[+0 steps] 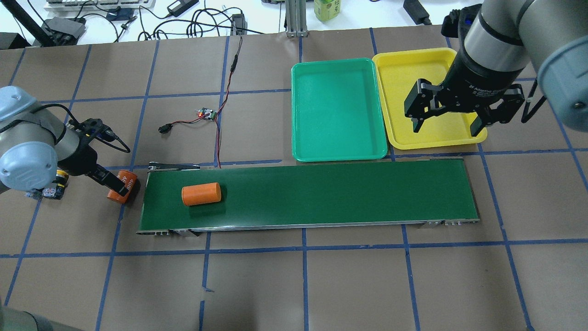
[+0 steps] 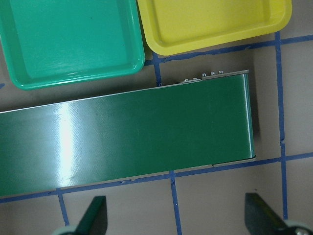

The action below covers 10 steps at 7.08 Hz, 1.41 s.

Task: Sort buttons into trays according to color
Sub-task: 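Release the cylinder on the belt and grasp the second orange cylinder, then place the second orange cylinder on the belt with the left gripper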

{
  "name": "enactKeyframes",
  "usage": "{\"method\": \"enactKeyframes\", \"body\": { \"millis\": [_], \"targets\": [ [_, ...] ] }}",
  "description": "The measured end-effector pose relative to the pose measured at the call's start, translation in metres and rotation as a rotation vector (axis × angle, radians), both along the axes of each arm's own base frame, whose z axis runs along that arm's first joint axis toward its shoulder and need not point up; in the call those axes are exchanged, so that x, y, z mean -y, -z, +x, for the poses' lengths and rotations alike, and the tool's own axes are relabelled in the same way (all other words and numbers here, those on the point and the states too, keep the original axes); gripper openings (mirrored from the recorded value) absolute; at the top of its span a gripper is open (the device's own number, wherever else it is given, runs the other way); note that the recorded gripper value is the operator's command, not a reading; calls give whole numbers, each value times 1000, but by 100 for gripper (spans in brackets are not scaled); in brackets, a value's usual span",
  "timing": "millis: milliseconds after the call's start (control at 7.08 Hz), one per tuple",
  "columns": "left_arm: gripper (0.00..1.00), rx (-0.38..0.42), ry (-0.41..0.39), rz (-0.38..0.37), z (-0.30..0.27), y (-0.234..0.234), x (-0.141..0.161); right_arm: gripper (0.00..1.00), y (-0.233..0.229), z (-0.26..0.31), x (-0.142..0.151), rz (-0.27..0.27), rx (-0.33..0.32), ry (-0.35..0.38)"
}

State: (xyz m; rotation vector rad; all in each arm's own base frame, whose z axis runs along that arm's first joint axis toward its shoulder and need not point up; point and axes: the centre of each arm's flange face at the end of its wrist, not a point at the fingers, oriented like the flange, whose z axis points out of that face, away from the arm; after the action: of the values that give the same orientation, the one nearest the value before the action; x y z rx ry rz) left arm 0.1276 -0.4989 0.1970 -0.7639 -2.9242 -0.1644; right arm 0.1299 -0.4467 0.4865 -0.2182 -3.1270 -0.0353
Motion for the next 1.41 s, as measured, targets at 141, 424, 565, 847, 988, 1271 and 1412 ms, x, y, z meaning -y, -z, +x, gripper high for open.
{"method": "enactKeyframes", "body": {
  "millis": [141, 424, 565, 847, 988, 1271, 1412],
  "targets": [
    [40, 24, -10, 6, 2, 10, -1, 100, 0, 0, 0, 0, 0, 1],
    [0, 35, -23, 9, 3, 19, -2, 100, 0, 0, 0, -1, 1, 2],
    [0, 45, -24, -3, 4, 13, -1, 100, 0, 0, 0, -1, 2, 2],
    [0, 86, 3, -48, 5, -39, 12, 100, 0, 1, 0, -1, 4, 6],
    [0, 79, 70, -41, -8, -77, 14, 100, 0, 1, 0, -1, 4, 6],
    [0, 39, 390, -32, -80, -116, -7, 100, 0, 1, 0, -2, 5, 8],
    [0, 16, 560, -21, -124, -110, -25, 100, 0, 1, 0, -2, 4, 8]
  ]
}}
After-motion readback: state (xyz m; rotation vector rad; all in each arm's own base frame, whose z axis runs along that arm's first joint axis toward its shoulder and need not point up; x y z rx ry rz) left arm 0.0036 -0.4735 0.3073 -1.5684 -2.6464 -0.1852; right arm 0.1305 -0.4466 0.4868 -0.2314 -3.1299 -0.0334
